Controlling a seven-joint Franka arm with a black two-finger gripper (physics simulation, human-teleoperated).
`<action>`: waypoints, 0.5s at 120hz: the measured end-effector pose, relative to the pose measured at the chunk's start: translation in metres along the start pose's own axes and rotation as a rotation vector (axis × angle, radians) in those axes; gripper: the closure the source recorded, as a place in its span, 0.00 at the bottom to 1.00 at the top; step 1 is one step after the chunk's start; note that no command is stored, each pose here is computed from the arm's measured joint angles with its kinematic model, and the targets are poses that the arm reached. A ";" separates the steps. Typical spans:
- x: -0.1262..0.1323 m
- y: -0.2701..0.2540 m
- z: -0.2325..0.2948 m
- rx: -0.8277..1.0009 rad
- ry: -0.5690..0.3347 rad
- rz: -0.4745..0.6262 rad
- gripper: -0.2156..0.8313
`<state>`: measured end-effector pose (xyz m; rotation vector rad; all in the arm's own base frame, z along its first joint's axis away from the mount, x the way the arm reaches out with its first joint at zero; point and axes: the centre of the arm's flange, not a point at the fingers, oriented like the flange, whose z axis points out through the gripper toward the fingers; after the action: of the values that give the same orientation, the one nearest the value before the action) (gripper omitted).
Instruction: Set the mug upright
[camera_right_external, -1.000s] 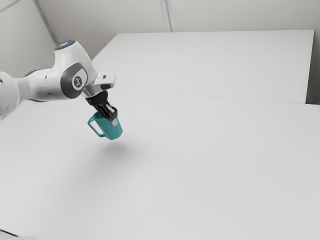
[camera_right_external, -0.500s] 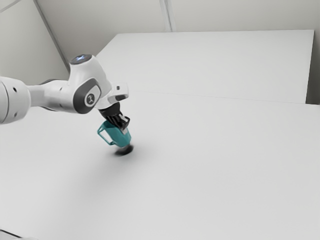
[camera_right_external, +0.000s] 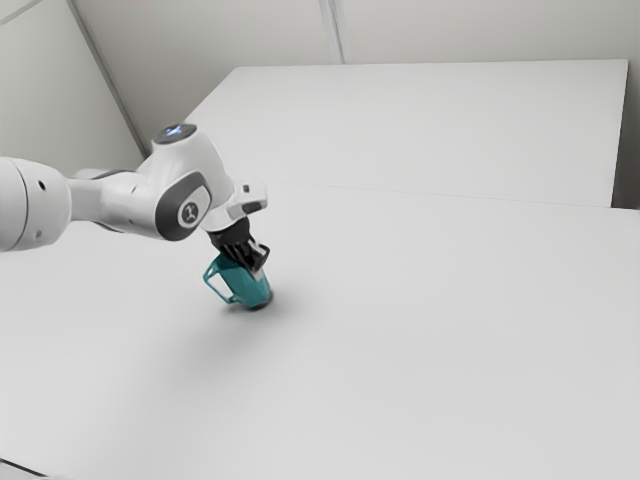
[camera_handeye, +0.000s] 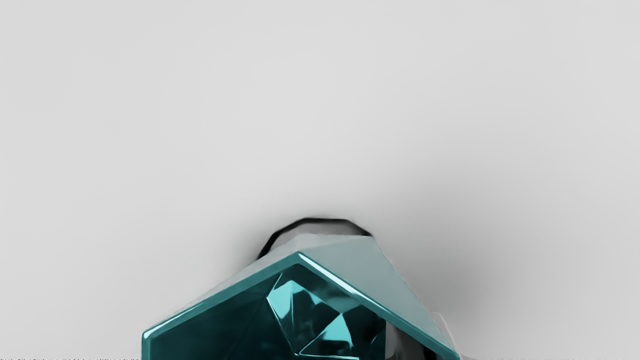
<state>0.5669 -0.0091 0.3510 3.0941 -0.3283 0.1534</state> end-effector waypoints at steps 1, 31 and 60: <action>0.000 0.000 0.000 0.000 0.000 -0.001 0.95; -0.001 0.000 0.010 -0.002 -0.014 -0.016 0.96; -0.002 0.004 0.009 -0.002 -0.016 -0.020 0.53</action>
<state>0.5650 -0.0133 0.3417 3.0972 -0.2982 0.1283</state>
